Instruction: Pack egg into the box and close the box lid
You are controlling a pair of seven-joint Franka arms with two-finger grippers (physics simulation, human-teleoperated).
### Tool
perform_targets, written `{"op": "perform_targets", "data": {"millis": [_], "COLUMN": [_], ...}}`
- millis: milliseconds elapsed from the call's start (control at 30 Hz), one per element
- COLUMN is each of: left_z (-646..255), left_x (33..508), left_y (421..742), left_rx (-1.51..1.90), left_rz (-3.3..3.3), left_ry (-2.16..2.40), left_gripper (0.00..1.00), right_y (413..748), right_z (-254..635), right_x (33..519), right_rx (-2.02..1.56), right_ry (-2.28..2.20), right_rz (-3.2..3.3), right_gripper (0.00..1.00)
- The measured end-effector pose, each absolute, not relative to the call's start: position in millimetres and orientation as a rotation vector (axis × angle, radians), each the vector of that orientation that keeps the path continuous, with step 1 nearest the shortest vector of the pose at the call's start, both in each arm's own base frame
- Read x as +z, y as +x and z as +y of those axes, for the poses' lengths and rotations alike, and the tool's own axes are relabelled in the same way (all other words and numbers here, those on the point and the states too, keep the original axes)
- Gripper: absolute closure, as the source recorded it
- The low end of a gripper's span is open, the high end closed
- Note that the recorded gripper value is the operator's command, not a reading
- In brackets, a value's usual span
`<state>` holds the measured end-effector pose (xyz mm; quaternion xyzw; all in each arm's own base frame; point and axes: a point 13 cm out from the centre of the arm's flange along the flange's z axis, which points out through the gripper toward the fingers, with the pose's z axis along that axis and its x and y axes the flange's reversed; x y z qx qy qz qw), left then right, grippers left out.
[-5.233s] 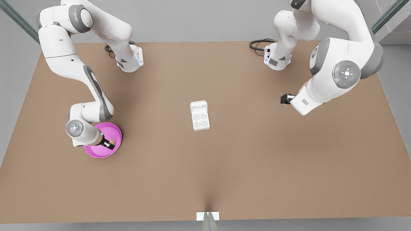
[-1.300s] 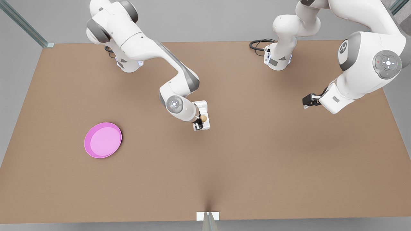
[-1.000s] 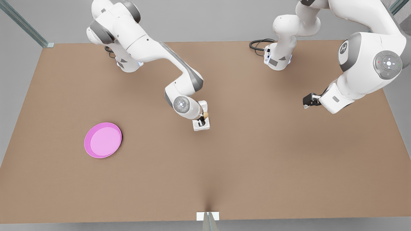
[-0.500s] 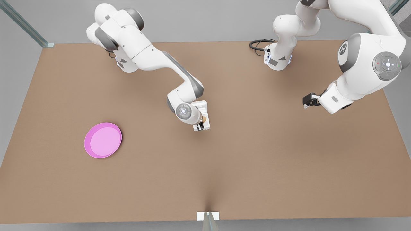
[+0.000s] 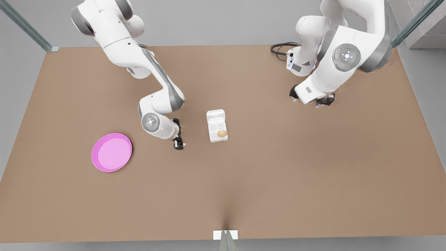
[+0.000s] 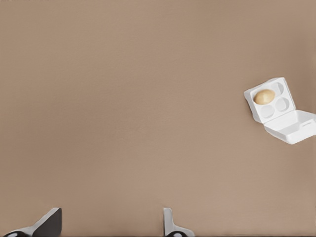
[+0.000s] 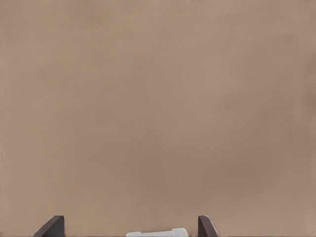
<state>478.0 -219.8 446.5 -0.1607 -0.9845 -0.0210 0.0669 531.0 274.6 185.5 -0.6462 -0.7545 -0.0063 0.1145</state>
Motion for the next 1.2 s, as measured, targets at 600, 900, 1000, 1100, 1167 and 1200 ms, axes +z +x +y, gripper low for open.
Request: {"op": "perform_targets", "data": {"millis": [600, 900, 1000, 1100, 1167, 1200], "left_z": [-531, -516, -508, -500, -496, -493], "left_x": [154, 134, 131, 130, 131, 132], "left_y": [311, 343, 359, 374, 382, 388], "left_rx": [-0.329, -0.317, -0.313, -0.311, -0.307, -0.303], "left_rz": [-3.098, -3.135, -3.14, -3.145, -3.147, -3.148], "left_ry": [-0.279, 0.145, 0.257, 0.349, 0.402, 0.431], "left_gripper": [0.01, 0.01, 0.01, 0.01, 0.01, 0.01], "right_y": [603, 601, 601, 599, 599, 599], "right_z": [-40, -14, -14, -14, -14, -13], "right_x": [375, 358, 358, 355, 351, 350], "right_rx": [0.06, 0.002, -0.007, -0.014, -0.018, -0.02], "right_ry": [-0.942, -0.497, -0.407, -0.329, -0.282, -0.261], "right_rz": [-2.886, -2.943, -2.953, -2.956, -2.953, -2.953], "right_gripper": [0.0, 0.0, 0.0, 0.0, 0.0, 0.0]}}
